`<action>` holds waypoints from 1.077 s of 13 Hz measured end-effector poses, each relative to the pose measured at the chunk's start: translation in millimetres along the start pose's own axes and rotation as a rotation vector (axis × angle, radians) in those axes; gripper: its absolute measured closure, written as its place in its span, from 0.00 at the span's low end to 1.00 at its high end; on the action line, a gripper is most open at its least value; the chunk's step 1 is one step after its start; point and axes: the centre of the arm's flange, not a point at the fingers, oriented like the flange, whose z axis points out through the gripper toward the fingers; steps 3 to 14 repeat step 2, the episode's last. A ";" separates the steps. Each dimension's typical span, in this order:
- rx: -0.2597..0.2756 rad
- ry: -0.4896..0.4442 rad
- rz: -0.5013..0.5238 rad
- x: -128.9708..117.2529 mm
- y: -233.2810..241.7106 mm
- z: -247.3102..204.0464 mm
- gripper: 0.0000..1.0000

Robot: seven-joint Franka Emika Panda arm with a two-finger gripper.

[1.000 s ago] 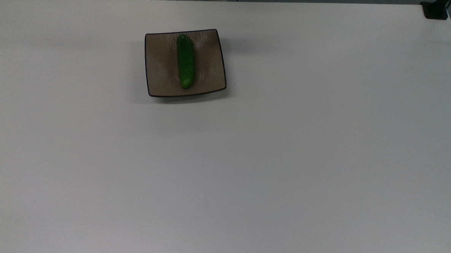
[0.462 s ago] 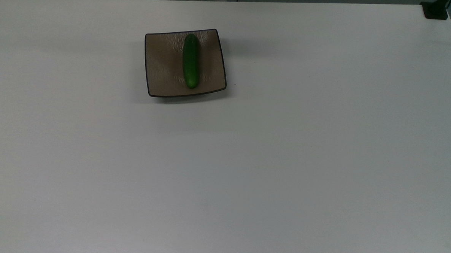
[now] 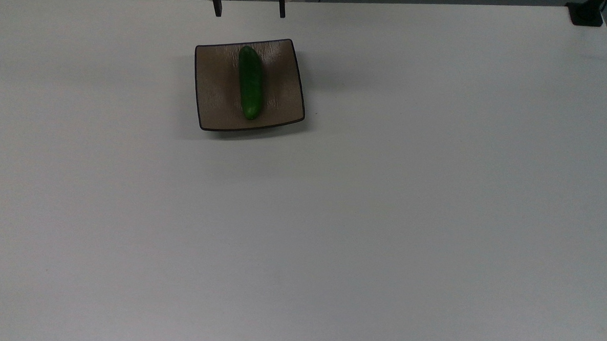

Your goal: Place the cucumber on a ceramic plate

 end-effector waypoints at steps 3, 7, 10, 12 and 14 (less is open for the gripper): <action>0.000 0.000 0.002 0.0 1.0 -0.1 0.00; 0.000 0.000 0.002 0.0 1.0 -0.1 0.00; 0.000 0.000 0.002 0.0 1.0 -0.1 0.00; 0.000 0.000 0.002 0.0 1.0 -0.1 0.00; 0.000 0.000 0.002 0.0 1.0 -0.1 0.00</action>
